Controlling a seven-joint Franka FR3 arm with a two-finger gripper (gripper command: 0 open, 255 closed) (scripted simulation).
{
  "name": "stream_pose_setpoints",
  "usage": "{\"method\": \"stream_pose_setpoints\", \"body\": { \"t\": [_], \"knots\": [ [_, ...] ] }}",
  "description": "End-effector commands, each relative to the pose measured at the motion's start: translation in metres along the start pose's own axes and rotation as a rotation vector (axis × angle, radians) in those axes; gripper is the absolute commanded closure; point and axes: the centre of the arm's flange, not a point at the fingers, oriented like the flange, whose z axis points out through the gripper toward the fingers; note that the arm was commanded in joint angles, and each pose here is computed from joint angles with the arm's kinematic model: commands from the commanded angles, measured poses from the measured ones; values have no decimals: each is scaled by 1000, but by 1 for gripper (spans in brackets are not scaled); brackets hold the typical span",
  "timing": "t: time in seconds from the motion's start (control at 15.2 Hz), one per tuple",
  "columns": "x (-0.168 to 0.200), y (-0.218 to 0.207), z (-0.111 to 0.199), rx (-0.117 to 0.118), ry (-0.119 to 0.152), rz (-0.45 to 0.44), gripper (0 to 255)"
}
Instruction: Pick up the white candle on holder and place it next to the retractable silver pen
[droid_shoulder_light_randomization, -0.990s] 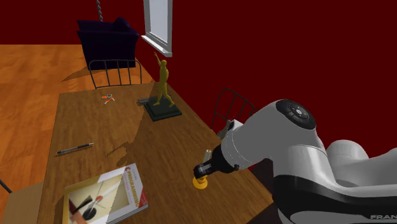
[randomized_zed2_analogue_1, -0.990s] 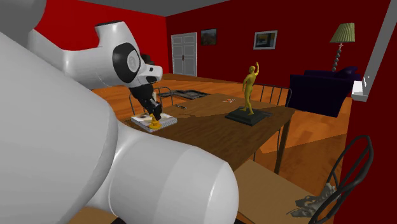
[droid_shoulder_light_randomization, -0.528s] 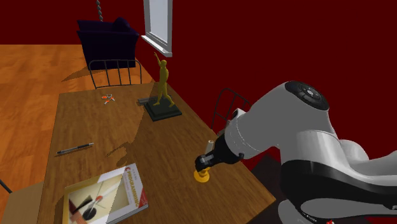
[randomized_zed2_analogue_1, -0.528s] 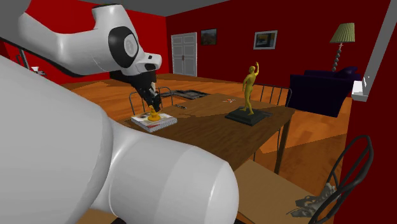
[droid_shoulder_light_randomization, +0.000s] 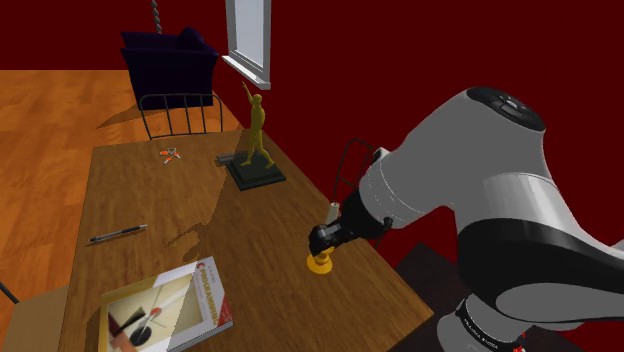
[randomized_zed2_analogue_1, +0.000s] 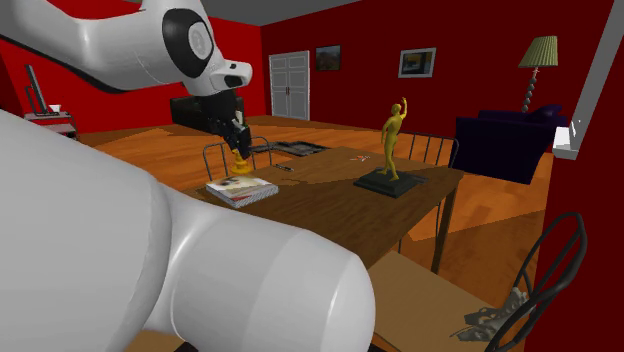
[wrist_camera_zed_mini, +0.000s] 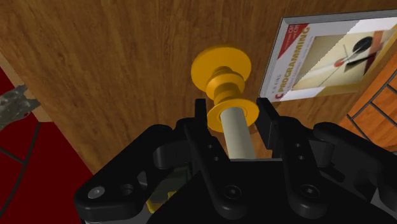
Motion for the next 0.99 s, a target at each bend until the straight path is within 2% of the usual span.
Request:
{"method": "stream_pose_setpoints", "body": {
  "t": [0.0,0.33,0.92],
  "knots": [
    [4,-1,-10,0,0,0,255],
    [14,-6,-32,0,0,0,255],
    [88,-86,15,0,0,0,255]
  ]
}}
